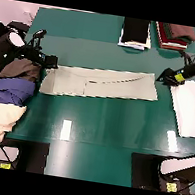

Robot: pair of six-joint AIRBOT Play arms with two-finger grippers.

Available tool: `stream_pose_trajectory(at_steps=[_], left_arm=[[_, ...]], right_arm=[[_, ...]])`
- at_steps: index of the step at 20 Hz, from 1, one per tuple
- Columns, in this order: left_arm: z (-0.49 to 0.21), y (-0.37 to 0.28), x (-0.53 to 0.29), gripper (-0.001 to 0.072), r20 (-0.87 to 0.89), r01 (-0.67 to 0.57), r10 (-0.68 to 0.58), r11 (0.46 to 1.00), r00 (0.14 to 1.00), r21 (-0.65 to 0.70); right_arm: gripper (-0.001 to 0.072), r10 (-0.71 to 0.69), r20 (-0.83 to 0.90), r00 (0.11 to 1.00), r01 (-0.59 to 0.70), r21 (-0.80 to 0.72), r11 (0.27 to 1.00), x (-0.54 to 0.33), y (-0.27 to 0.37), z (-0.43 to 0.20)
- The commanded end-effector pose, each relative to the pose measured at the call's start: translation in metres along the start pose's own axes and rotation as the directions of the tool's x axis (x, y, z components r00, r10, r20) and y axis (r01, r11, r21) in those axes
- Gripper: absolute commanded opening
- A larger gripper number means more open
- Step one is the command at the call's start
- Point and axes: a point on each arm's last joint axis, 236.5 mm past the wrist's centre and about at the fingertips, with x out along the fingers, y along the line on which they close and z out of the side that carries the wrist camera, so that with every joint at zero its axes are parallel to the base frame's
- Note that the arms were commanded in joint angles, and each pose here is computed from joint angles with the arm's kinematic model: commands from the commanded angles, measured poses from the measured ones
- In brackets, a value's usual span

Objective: Fold the shirts.

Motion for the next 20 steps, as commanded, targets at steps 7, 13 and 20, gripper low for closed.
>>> stream_pose_trajectory(at_steps=[7, 13, 20], left_arm=[[-0.007, -0.067, 0.023, 0.0027, -0.002, 0.088, -0.088, 0.993, 0.996, 0.078], [-0.004, -0.112, 0.063, 0.0026, 0.044, 0.128, -0.131, 0.990, 0.990, 0.059], [-0.005, -0.194, 0.121, 0.0025, -0.042, 0.210, -0.206, 0.959, 0.978, 0.192]], right_arm=[[0.0429, 0.253, -0.053, 0.966, -0.243, 0.141, 0.960, 0.063, 0.009, -0.014], [0.0018, 0.231, 0.025, 0.973, -0.228, -0.080, 0.970, 0.032, 0.059, 0.019], [0.0018, 0.287, 0.234, 0.929, -0.183, -0.382, 0.906, -0.084, 0.204, 0.046]])
